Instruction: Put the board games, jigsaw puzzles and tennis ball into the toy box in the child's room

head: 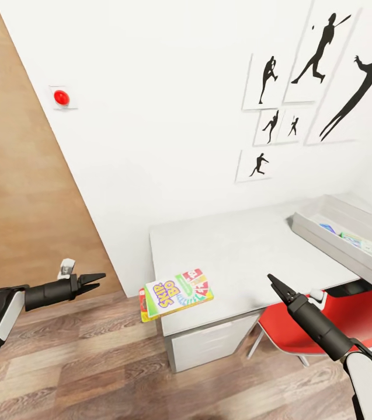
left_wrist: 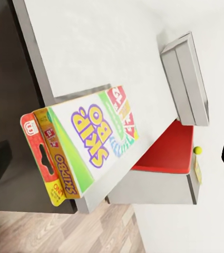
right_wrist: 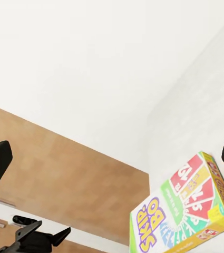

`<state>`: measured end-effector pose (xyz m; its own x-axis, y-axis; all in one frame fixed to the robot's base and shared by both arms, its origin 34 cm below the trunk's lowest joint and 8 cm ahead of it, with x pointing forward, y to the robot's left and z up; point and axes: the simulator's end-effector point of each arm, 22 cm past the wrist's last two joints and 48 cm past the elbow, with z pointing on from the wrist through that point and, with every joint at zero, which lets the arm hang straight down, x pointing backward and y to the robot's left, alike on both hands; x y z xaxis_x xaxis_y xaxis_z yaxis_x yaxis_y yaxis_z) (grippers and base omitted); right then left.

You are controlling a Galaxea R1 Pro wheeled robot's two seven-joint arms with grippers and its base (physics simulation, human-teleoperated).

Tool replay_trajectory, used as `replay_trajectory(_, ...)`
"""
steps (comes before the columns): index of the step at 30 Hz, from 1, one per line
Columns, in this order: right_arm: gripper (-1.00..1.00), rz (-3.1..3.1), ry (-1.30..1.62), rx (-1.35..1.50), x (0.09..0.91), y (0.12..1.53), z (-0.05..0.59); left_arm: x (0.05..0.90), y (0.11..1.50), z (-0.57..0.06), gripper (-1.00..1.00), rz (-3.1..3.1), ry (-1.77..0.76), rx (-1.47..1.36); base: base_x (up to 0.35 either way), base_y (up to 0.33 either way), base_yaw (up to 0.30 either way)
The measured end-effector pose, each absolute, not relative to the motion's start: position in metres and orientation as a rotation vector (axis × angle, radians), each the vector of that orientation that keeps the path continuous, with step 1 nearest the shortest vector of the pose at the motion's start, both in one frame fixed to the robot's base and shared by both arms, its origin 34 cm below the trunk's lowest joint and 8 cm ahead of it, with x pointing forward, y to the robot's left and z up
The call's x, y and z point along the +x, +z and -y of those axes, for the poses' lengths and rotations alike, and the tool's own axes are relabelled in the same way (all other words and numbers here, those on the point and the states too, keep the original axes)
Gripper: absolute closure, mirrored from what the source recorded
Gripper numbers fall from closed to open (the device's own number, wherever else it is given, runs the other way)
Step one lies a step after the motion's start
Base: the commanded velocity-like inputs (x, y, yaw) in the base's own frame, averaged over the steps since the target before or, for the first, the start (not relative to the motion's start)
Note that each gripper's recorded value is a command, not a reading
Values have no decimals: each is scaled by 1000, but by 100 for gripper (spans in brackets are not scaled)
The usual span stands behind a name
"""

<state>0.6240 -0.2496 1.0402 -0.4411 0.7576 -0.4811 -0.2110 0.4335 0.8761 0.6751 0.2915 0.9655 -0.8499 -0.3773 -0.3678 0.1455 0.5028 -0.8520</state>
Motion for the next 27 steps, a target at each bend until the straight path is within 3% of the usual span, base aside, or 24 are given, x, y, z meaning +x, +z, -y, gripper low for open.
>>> replay_trajectory(27,-100,-1669,1212,479,630,1033,247,678,949,-292,-100,-2241,-1346,-226,0,-1,0)
